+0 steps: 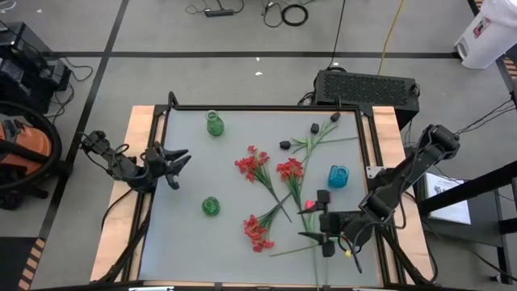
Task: Sort flowers into vase by color
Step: Put the left orange flowers into the top green vase
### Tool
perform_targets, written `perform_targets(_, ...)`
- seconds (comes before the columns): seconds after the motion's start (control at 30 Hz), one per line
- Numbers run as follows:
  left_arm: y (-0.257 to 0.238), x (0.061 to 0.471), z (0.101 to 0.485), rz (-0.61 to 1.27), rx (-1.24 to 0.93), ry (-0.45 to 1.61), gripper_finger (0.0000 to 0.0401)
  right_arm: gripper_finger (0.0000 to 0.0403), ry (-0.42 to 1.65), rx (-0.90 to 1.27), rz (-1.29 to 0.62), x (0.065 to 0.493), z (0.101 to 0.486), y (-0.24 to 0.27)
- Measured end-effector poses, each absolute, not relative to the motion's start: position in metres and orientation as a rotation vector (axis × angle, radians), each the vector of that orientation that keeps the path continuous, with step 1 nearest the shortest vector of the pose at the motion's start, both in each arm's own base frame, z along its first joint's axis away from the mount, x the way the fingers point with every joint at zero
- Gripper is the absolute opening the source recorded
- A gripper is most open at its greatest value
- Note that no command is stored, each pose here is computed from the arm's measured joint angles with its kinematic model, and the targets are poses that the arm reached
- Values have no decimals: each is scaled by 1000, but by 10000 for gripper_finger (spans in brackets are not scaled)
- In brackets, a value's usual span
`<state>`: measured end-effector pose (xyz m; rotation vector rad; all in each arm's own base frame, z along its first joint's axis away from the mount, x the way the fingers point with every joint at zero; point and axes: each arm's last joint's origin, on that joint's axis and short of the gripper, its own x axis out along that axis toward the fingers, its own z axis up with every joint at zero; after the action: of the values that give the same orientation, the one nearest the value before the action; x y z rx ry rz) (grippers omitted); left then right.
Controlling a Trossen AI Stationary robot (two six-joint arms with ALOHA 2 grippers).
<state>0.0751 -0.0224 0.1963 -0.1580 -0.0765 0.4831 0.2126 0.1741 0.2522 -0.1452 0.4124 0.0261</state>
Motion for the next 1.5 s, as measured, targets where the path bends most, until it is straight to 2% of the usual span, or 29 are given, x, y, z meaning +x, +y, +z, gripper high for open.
perform_targets(0.13, -23, 75, 195, 469, -149, -66, 128, 267, 474, -196, 12, 212, 245, 169)
perform_targets(0.3, -23, 75, 195, 466, -146, -64, 128, 267, 528, -139, -26, 215, 241, 161)
perform_targets(0.6, -23, 75, 194, 465, -138, -58, 128, 267, 631, 310, -153, 222, 233, 143)
perform_targets(0.8, -23, 75, 193, 464, -130, -51, 128, 267, 695, 517, -256, 226, 228, 128)
perform_targets(1.5, -23, 76, 193, 464, -125, -48, 128, 267, 774, 612, -554, 235, 218, 75)
